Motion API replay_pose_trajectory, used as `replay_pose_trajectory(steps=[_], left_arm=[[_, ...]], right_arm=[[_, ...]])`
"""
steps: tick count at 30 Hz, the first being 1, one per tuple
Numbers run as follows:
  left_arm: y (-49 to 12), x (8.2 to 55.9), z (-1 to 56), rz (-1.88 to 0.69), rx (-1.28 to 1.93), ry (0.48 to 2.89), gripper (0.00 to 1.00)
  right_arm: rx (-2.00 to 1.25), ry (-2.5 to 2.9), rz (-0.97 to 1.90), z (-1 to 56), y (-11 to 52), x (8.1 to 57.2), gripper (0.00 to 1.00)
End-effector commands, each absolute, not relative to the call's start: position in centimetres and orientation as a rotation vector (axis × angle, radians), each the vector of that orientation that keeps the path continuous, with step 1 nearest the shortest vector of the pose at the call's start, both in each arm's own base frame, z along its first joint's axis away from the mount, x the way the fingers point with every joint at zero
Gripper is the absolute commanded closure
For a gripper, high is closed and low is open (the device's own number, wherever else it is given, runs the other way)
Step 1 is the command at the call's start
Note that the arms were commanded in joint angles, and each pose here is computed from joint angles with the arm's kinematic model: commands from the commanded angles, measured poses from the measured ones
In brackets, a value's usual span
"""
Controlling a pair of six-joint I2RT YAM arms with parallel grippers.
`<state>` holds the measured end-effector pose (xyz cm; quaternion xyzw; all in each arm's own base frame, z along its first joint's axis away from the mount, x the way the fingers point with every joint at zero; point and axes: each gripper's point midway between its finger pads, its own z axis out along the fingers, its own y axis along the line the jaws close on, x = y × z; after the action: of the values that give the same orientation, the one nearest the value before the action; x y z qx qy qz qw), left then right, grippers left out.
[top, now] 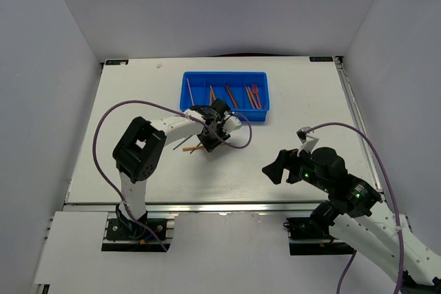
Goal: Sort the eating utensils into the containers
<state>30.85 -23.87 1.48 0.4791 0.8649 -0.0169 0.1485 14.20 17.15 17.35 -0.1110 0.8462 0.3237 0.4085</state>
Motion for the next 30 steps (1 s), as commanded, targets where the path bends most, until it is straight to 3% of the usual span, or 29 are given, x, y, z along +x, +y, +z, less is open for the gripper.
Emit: replay_pose_trajectory(steps=[1, 10, 20, 23, 24, 26, 27, 30], left_arm=[[-22.9, 29.9, 1.0, -0.064, 1.396, 2.541, 0.53], [-23.0, 28.8, 0.8, -0.119, 1.392, 2.576, 0.52], [-23.4, 27.7, -1.1, -0.029, 1.425, 2.604, 0.61], [-23.2, 26.8, -2.0, 0.005, 1.440, 2.630, 0.71], [-23.3, 26.6, -2.2, 0.017, 1.442, 2.634, 0.81], [-23.5, 26.3, -2.1, 0.013, 1.443, 2.632, 0.85], [-23.6, 26.1, -2.2, 0.011, 1.439, 2.634, 0.96], [-24.1, 25.8, -1.6, 0.000, 1.440, 2.617, 1.00]], right_arm=[[-0.278, 2.085, 0.846, 18.6, 17.4, 14.4, 0.11], [-0.268, 2.077, 0.856, 18.9, 17.5, 14.4, 0.11], [-0.267, 2.065, 0.864, 19.1, 17.5, 14.3, 0.11], [-0.265, 2.065, 0.863, 19.2, 17.5, 14.3, 0.11], [-0.266, 2.060, 0.866, 19.3, 17.5, 14.3, 0.11], [-0.265, 2.060, 0.865, 19.3, 17.5, 14.3, 0.11], [-0.266, 2.060, 0.866, 19.3, 17.5, 14.3, 0.11], [-0.263, 2.059, 0.865, 19.3, 17.4, 14.3, 0.11]])
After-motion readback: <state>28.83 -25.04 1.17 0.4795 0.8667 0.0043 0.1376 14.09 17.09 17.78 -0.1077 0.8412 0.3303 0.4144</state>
